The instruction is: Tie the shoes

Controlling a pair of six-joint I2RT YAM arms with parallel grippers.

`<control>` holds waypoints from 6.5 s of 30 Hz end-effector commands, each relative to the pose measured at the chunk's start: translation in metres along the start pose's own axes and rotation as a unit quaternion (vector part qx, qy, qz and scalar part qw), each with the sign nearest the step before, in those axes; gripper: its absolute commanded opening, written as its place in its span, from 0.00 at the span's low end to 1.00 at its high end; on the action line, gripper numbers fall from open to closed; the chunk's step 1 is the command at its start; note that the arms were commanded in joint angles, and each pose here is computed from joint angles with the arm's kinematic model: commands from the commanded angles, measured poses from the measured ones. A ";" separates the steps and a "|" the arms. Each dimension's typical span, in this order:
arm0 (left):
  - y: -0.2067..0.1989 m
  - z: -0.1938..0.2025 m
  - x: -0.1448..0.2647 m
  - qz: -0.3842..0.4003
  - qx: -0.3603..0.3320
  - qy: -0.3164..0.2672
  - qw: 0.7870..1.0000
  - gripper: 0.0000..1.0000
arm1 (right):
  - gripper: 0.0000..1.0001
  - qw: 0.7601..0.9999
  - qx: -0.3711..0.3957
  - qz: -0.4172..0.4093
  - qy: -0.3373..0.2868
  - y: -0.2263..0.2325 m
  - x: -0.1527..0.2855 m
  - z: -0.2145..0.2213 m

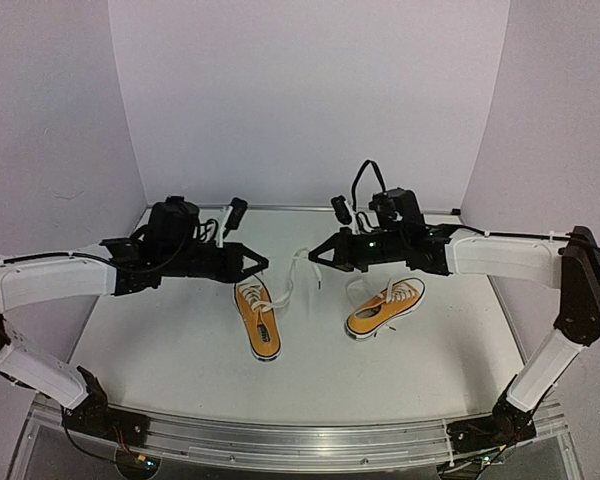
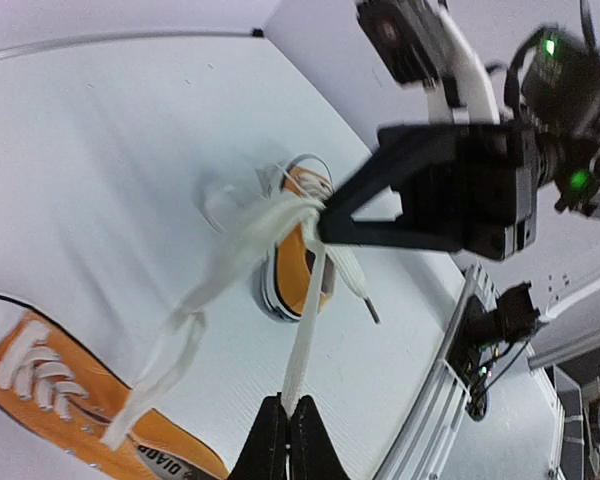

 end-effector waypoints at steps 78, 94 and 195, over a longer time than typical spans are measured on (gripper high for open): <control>0.099 -0.145 0.050 -0.179 0.141 -0.126 0.965 0.89 | 0.01 0.972 0.153 -0.169 -0.056 0.059 -0.077 -0.084; 0.138 -0.100 0.111 -0.217 0.238 -0.176 0.930 0.89 | 0.72 0.973 0.139 -0.183 0.016 0.067 -0.164 -0.058; 0.082 0.042 0.171 -0.096 0.078 -0.239 0.963 0.00 | 0.00 0.977 0.157 -0.138 -0.050 0.114 -0.213 -0.063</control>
Point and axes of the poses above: each gripper's point midway between its finger pads, its own x axis back along the fingers, its own y axis along the line the jaws close on, z = x × y, the point moved 5 cm from there along x, back along the fingers, and after that the axes turned 15 degrees about x, right-handed, at the moved point
